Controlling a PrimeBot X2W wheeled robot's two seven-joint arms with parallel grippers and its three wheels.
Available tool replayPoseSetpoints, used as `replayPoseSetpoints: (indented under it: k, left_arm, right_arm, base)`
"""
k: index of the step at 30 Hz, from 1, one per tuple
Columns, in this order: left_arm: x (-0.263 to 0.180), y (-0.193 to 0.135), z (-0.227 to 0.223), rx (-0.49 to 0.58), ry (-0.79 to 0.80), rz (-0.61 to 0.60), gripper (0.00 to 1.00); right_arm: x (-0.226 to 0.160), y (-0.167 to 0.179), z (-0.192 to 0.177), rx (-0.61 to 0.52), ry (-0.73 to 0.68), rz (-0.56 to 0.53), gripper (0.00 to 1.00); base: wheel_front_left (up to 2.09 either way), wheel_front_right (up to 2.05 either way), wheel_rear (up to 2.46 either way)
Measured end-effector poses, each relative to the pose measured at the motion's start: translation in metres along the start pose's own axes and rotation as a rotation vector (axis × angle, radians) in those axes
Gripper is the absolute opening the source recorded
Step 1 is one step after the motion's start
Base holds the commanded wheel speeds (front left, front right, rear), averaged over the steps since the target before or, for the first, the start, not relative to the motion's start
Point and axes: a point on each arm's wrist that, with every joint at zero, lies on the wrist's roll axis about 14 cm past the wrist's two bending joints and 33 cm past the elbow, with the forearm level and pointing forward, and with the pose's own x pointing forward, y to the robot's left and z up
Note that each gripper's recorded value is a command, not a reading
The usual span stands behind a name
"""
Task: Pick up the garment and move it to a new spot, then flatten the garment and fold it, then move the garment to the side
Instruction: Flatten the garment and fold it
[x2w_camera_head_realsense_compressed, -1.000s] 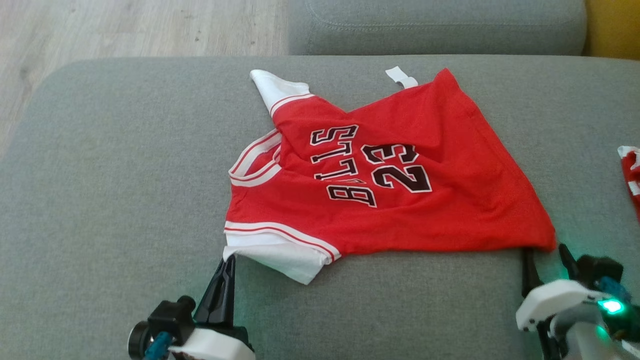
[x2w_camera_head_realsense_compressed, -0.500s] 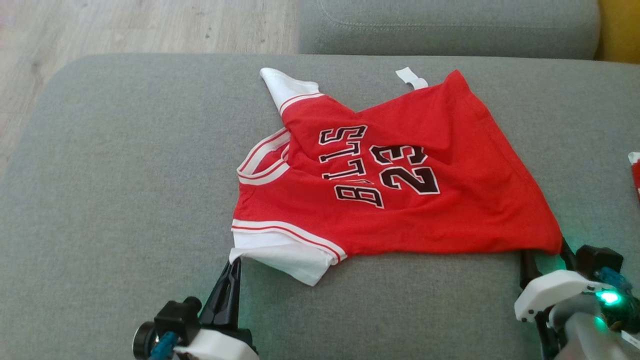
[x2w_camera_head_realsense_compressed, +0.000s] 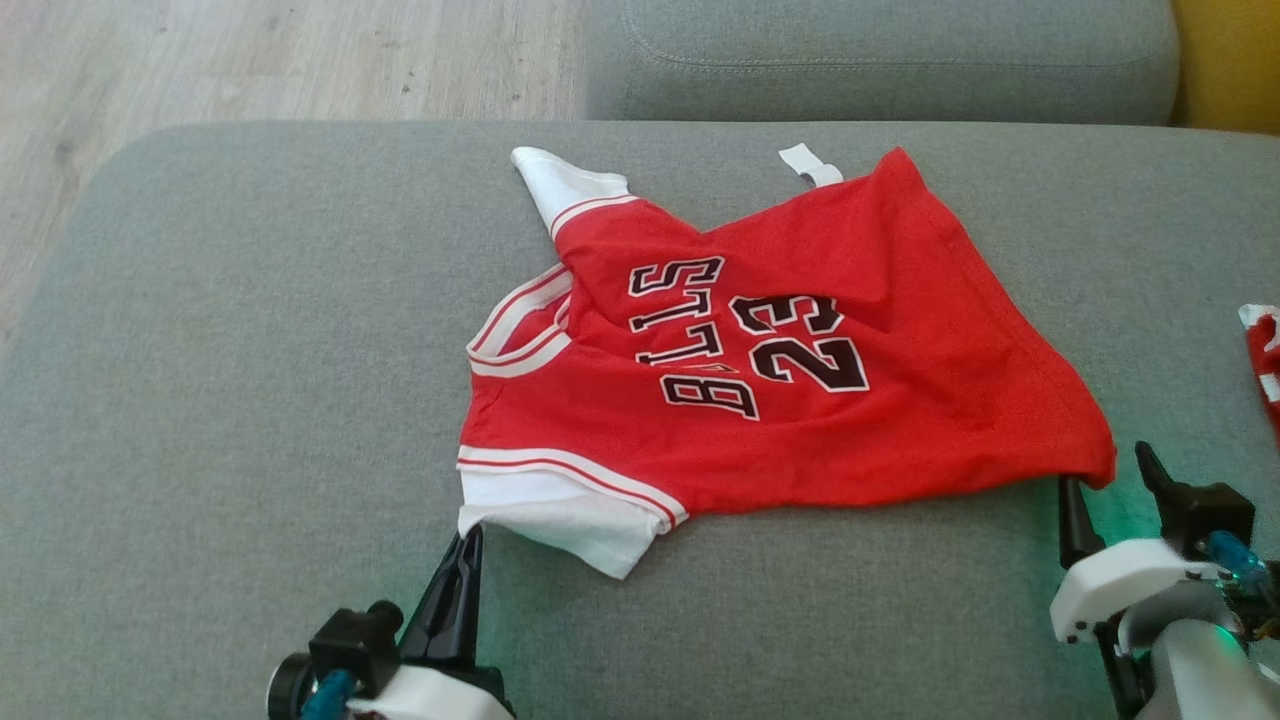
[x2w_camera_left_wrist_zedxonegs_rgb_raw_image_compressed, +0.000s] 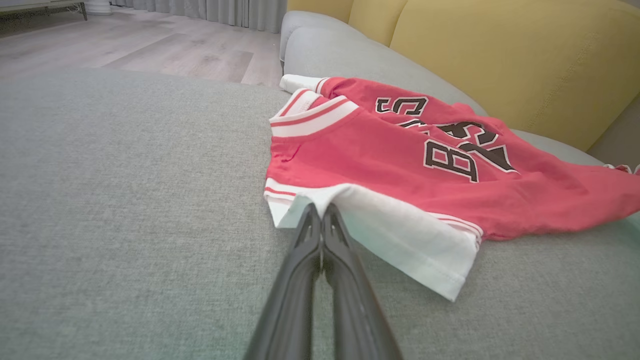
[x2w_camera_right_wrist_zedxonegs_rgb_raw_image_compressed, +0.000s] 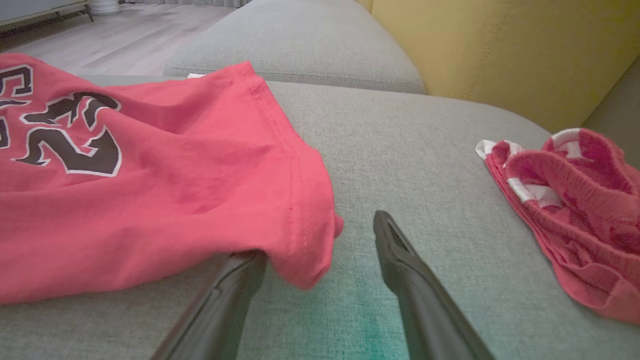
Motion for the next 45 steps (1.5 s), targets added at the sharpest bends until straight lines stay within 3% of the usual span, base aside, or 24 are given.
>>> replayPoseSetpoints:
  k: [6,21,36,37,39,45]
  left_arm:
    - [-0.002,0.002,-0.005,-0.006,0.013,0.007,0.00]
    - [-0.005,0.001,-0.005,-0.009,0.014,0.005,0.00]
    - [-0.009,0.001,-0.015,-0.023,0.039,0.010,0.00]
    - [-0.009,0.001,-0.015,-0.025,0.039,0.012,0.00]
    - [-0.010,0.002,-0.015,-0.025,0.040,0.015,0.00]
    - [-0.010,0.003,-0.014,-0.025,0.035,0.017,0.00]
  right_arm:
    - [0.001,0.002,0.010,-0.065,-0.030,0.015,1.00]
    - [-0.004,0.003,0.009,-0.014,-0.030,0.000,1.00]
    - [-0.009,0.009,-0.001,-0.055,-0.005,0.026,1.00]
    - [-0.008,0.010,0.000,-0.056,-0.005,0.028,0.87]
    - [-0.006,0.011,0.001,-0.062,-0.007,0.032,0.00]
    - [-0.004,0.012,0.004,-0.062,-0.011,0.035,0.00]
  base:
    - [0.00,0.00,0.00]
    - [0.00,0.00,0.00]
    - [0.00,0.00,0.00]
    - [0.00,0.00,0.00]
    - [0.00,0.00,0.00]
    - [0.00,0.00,0.00]
